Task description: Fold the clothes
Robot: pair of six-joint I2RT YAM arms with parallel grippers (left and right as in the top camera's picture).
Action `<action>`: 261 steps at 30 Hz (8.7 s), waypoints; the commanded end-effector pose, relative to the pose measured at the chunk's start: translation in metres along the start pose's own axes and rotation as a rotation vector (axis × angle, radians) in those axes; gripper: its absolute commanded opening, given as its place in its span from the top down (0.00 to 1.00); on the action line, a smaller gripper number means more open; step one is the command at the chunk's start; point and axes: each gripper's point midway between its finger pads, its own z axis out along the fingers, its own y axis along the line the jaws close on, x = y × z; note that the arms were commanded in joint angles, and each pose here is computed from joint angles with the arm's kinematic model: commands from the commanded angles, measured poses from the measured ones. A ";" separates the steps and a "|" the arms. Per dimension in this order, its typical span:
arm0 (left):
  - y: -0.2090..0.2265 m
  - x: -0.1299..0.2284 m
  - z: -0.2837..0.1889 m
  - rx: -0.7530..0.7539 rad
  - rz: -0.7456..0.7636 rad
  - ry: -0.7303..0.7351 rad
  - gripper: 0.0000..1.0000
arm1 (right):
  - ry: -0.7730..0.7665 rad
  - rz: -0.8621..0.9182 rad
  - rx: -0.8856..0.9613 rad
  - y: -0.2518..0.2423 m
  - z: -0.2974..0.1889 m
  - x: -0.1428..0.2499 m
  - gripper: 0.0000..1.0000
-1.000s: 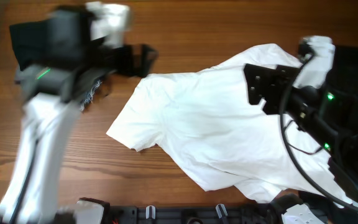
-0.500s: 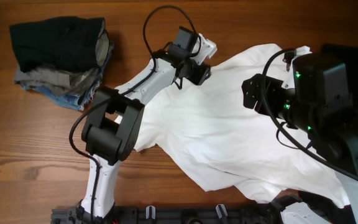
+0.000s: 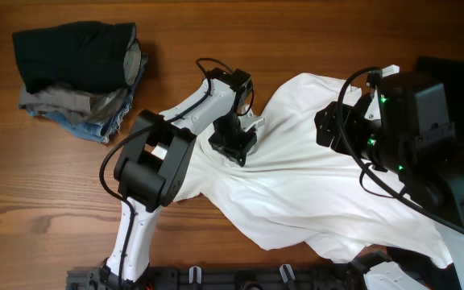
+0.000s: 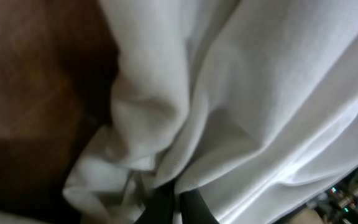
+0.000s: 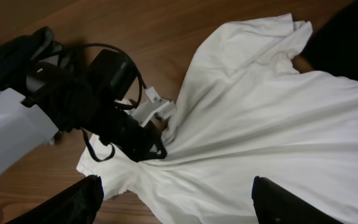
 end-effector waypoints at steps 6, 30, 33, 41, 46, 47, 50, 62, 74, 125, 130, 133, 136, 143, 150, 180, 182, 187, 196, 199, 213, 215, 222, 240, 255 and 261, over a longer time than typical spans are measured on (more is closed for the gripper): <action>-0.058 -0.077 -0.144 -0.089 0.308 -0.621 0.01 | -0.034 0.006 0.029 -0.005 0.000 -0.007 0.17; 0.001 -0.180 -0.036 -0.069 0.279 -0.676 0.96 | -0.011 0.006 0.044 -0.008 0.000 -0.002 0.18; 0.028 -0.178 -0.114 -0.230 0.199 -0.794 0.96 | -0.022 0.005 0.060 -0.011 0.000 -0.003 0.17; 0.162 -0.094 -0.395 -0.487 -0.106 -1.352 0.94 | -0.064 0.007 0.100 -0.016 0.003 -0.014 0.13; 0.174 -0.061 -0.408 -0.494 -0.174 -1.336 0.15 | -0.001 0.010 0.258 -0.035 0.046 -0.020 0.11; 0.164 -0.051 -0.413 -0.494 -0.172 -1.334 0.11 | 0.018 0.034 0.304 -0.045 0.061 -0.026 0.12; 0.122 -0.009 -0.426 -0.484 -0.166 -1.315 0.10 | 0.117 0.165 0.399 -0.095 0.107 -0.040 0.29; 0.013 0.128 -0.331 -0.193 -0.228 -0.881 0.10 | 0.471 0.445 0.403 -0.230 0.296 0.000 0.88; 0.010 0.150 -0.299 -0.144 -0.298 -0.720 0.08 | 0.141 0.906 0.374 -0.426 0.162 -0.034 0.85; 0.094 0.156 -0.170 -0.197 -0.746 -0.844 0.96 | 0.661 0.431 0.065 -0.190 0.193 0.187 0.50; 0.092 0.157 -0.172 -0.197 -0.742 -0.855 0.96 | 0.476 0.344 0.115 -0.151 0.159 0.149 0.28; 0.093 0.157 -0.172 -0.198 -0.741 -0.855 0.95 | 0.497 0.508 0.218 -0.162 0.165 0.167 0.20; 0.092 0.157 -0.172 -0.198 -0.741 -0.855 0.92 | 0.573 0.621 0.226 -0.163 0.176 0.193 0.27; 0.092 0.157 -0.172 -0.199 -0.738 -0.854 0.90 | 0.593 0.697 0.243 -0.173 0.200 0.215 0.36; 0.093 0.161 -0.163 -0.195 -0.758 -0.804 0.49 | 0.480 0.644 0.224 -0.178 0.214 0.190 0.92; 0.101 0.216 -0.331 -0.324 -0.913 -1.016 0.96 | 0.024 0.326 0.229 -0.125 0.035 -0.040 0.96; 0.057 0.243 -0.415 -0.415 -0.774 -1.294 0.96 | -0.145 0.290 0.195 -0.105 -0.039 -0.081 0.96; -0.031 0.344 -0.529 -0.678 -0.674 -1.776 0.96 | -0.527 0.211 0.081 -0.052 -0.195 -0.101 0.96; -0.002 0.300 -0.555 -0.687 -0.623 -1.722 0.96 | -0.477 0.228 0.097 -0.058 -0.164 -0.137 0.96; 0.031 0.203 -0.563 -0.499 -0.428 -1.642 0.96 | -0.385 0.220 0.017 -0.056 -0.093 -0.192 0.96; -0.017 0.158 -0.577 -0.449 -0.107 -1.675 0.90 | -0.497 0.148 -0.169 -0.100 -0.121 -0.236 0.96; 0.003 0.142 -0.512 -0.363 -0.214 -1.423 0.89 | -0.296 0.224 -0.037 -0.123 -0.083 -0.197 0.96; 0.088 0.066 -0.301 -0.136 -0.474 -0.654 0.90 | 0.284 0.256 0.160 -0.160 0.048 -0.088 0.94; 0.145 0.049 -0.072 -0.152 -0.505 -0.401 0.52 | 0.562 0.288 0.212 -0.184 0.115 -0.001 0.91; 0.199 0.213 -0.142 -0.328 -1.089 -0.413 0.96 | 0.578 0.352 0.413 -0.211 0.103 0.008 0.87; 0.191 0.253 -0.189 -0.358 -1.189 -0.633 0.96 | 0.792 0.390 0.436 -0.213 0.101 0.068 0.85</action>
